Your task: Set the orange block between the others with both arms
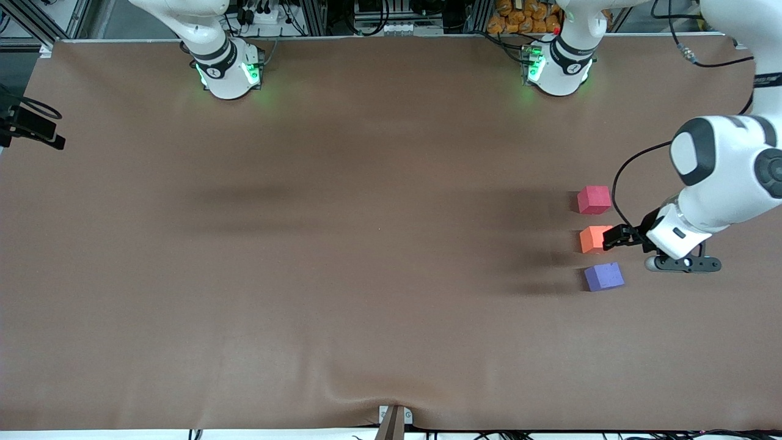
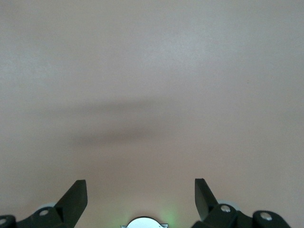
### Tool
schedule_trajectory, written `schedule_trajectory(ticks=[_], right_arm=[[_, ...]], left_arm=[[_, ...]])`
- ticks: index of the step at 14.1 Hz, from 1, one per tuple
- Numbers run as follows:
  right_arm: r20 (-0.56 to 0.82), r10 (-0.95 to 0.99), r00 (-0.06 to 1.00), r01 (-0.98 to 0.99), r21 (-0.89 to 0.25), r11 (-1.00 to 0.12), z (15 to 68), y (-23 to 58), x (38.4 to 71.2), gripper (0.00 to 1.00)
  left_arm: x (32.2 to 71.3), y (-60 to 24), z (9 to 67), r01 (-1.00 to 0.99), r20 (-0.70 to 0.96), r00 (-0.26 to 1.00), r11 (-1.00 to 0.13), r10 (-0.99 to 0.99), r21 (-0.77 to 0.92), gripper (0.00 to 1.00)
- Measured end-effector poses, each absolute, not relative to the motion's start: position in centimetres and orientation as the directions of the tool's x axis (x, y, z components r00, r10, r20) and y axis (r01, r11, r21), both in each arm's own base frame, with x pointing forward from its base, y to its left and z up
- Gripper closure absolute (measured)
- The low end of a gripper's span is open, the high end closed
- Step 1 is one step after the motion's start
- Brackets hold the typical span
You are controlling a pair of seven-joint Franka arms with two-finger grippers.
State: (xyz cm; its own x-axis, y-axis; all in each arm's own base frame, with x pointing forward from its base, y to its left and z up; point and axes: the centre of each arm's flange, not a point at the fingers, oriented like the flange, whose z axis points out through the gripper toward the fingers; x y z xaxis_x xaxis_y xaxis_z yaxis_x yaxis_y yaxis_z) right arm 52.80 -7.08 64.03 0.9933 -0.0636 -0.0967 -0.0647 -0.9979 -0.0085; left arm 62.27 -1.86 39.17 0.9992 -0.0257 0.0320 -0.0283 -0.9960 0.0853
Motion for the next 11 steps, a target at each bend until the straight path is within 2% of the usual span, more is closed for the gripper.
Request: schedule_trajectory(ticks=[7,11], right_arm=[[-0.093,-0.058,0.994,-0.059,-0.008,-0.998,64.2,-6.8,52.8,0.00],[-0.093,-0.057,0.994,-0.058,-0.009,-0.998,64.2,-6.8,52.8,0.00]], left_arm=[[62.4,-4.0,54.5,0.005,-0.014,1.000,-0.997,0.004,0.082,0.00],[61.6,-3.6,59.1,-0.008,0.000,1.000,-1.000,-0.008,0.024,0.00]])
